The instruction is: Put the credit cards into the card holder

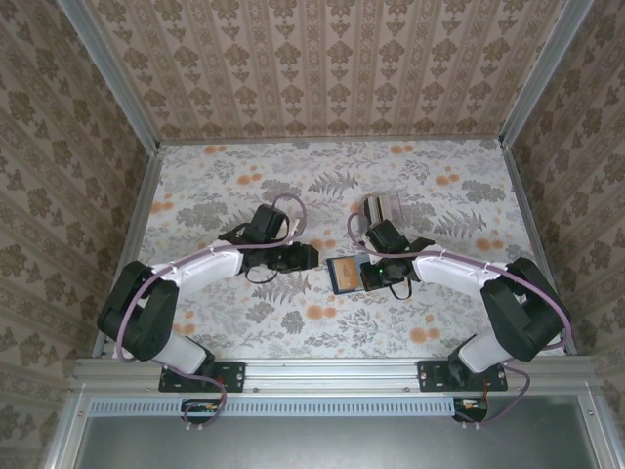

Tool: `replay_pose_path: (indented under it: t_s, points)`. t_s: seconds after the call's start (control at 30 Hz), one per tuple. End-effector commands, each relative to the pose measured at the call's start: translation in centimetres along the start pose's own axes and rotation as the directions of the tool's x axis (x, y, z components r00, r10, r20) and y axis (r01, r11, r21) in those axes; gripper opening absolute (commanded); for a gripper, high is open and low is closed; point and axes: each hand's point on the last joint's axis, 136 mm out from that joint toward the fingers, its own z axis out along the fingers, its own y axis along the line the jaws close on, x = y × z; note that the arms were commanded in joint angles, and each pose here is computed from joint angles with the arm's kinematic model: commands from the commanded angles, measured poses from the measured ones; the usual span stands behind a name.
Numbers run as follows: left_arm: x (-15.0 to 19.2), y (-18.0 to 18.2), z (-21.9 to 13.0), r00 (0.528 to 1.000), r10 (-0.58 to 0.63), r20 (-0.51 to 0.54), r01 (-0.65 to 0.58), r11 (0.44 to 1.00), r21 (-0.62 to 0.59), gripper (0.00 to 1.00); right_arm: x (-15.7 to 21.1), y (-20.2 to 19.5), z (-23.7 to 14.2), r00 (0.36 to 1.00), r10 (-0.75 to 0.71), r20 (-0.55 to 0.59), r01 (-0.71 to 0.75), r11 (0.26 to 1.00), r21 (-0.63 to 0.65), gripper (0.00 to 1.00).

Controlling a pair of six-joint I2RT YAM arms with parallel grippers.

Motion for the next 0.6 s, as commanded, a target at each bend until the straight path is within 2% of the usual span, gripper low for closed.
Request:
replay_pose_path:
  t_s: [0.0,0.27,0.37,0.4,0.47,0.5,0.57]
  points:
    - [-0.3,-1.7,-0.3,0.999,-0.038,0.013,0.037,0.998,0.048,0.42,-0.9,1.2,-0.8,0.998,-0.058,0.026,0.058,0.998,-0.029,0.00]
    - [-0.7,-4.4,3.3,0.999,-0.031,-0.028,0.034,0.994,0.106,0.44,-1.8,2.9,-1.7,0.997,-0.040,0.069,0.048,0.992,-0.115,0.00]
    - [-1.0,-4.7,4.3,0.999,-0.043,-0.020,0.044,0.995,0.090,0.45,-1.9,2.4,-2.6,0.995,-0.013,0.103,0.023,0.995,-0.092,0.00]
    - [-1.0,-4.9,4.7,0.999,-0.046,-0.022,0.047,0.995,0.085,0.45,-1.9,1.9,-2.9,0.993,0.004,0.117,0.005,0.997,-0.074,0.05]
    - [-0.9,-5.1,5.3,0.998,-0.051,-0.028,0.053,0.997,0.056,0.45,-2.1,0.6,-4.3,0.984,0.046,0.174,-0.040,0.999,-0.033,0.33]
    - [-0.7,-5.1,5.5,0.998,-0.049,-0.030,0.049,0.998,0.028,0.45,-2.0,0.0,-4.8,0.981,0.054,0.186,-0.052,0.999,-0.013,0.43]
    - [-0.2,-4.8,6.0,0.998,-0.058,-0.034,0.056,0.996,-0.064,0.43,-1.9,-2.4,-6.5,0.971,0.085,0.222,-0.103,0.992,0.071,0.49]
